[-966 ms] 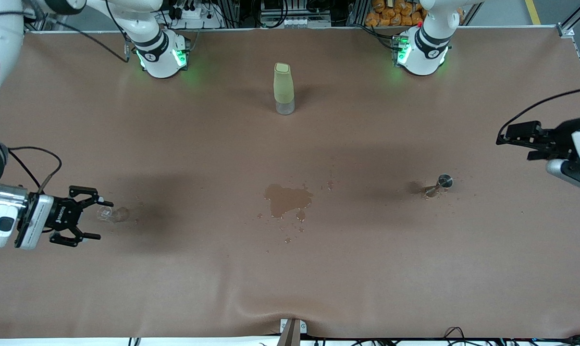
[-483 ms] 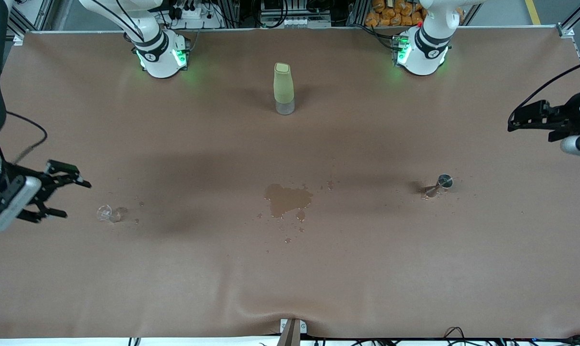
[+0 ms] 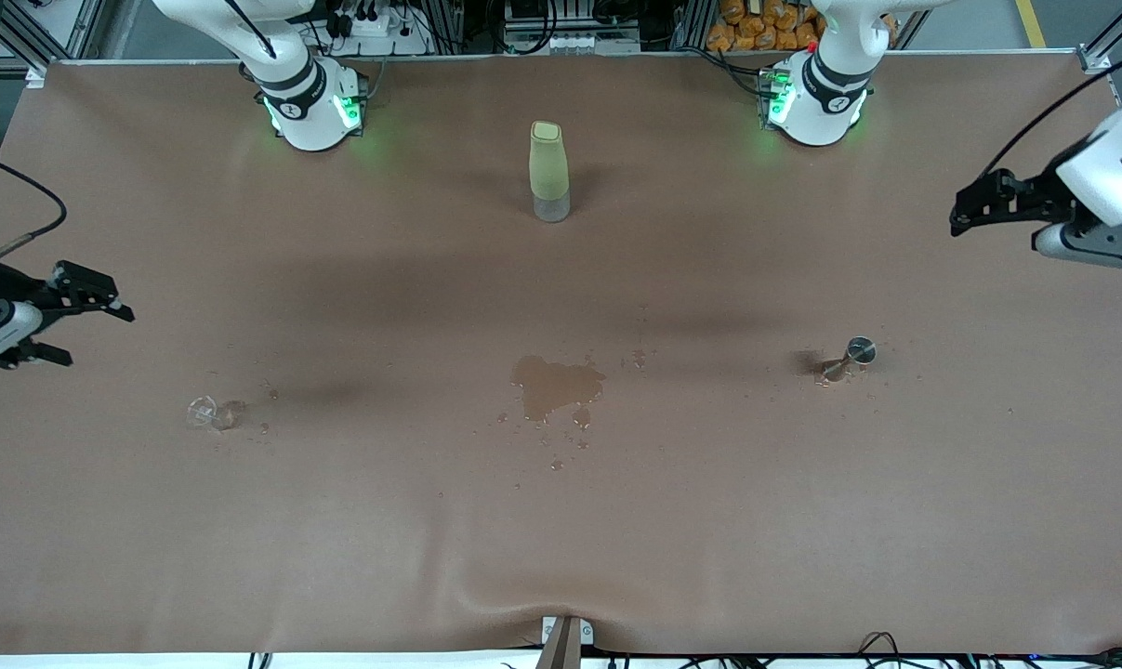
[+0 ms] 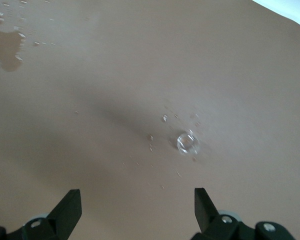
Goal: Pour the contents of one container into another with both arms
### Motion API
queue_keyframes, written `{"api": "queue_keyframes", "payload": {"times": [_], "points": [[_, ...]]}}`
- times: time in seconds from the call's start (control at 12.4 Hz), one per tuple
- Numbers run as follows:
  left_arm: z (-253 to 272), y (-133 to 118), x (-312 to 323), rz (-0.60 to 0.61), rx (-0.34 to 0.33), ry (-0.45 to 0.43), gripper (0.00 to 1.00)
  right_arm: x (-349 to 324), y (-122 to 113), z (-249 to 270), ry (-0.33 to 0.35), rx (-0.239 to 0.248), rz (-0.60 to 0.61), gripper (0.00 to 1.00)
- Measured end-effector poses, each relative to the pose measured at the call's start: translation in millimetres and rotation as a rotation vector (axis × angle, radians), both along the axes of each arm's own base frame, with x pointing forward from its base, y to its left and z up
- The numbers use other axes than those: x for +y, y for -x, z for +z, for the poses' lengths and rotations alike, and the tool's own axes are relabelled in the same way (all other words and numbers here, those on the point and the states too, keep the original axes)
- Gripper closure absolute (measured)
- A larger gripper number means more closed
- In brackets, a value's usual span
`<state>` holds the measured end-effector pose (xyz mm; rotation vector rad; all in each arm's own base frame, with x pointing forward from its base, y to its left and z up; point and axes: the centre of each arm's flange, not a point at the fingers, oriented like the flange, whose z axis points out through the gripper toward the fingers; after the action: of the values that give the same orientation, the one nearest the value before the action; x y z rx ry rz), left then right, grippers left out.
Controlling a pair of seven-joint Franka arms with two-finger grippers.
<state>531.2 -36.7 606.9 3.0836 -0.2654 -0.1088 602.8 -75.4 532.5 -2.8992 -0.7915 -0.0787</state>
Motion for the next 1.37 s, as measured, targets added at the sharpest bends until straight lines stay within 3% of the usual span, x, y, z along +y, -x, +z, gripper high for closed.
{"api": "queue_keyframes", "payload": {"times": [0.32,0.64,0.8,0.97,1.37], "points": [[3,13,5,0.017,-0.003,-0.004,0.00,21,22,26,0.054,0.049,-0.266,0.00],[19,30,6,0.127,-0.037,-0.036,0.00,2,39,34,0.057,0.130,-0.521,0.00],[27,35,-2,0.155,-0.053,-0.045,0.00,1,44,39,0.057,0.146,-0.617,0.00],[32,37,-8,0.160,-0.066,-0.046,0.00,4,50,47,0.059,0.155,-0.640,0.00],[32,38,-15,0.208,-0.066,-0.048,0.00,14,54,73,0.127,0.107,-0.612,0.00]]}}
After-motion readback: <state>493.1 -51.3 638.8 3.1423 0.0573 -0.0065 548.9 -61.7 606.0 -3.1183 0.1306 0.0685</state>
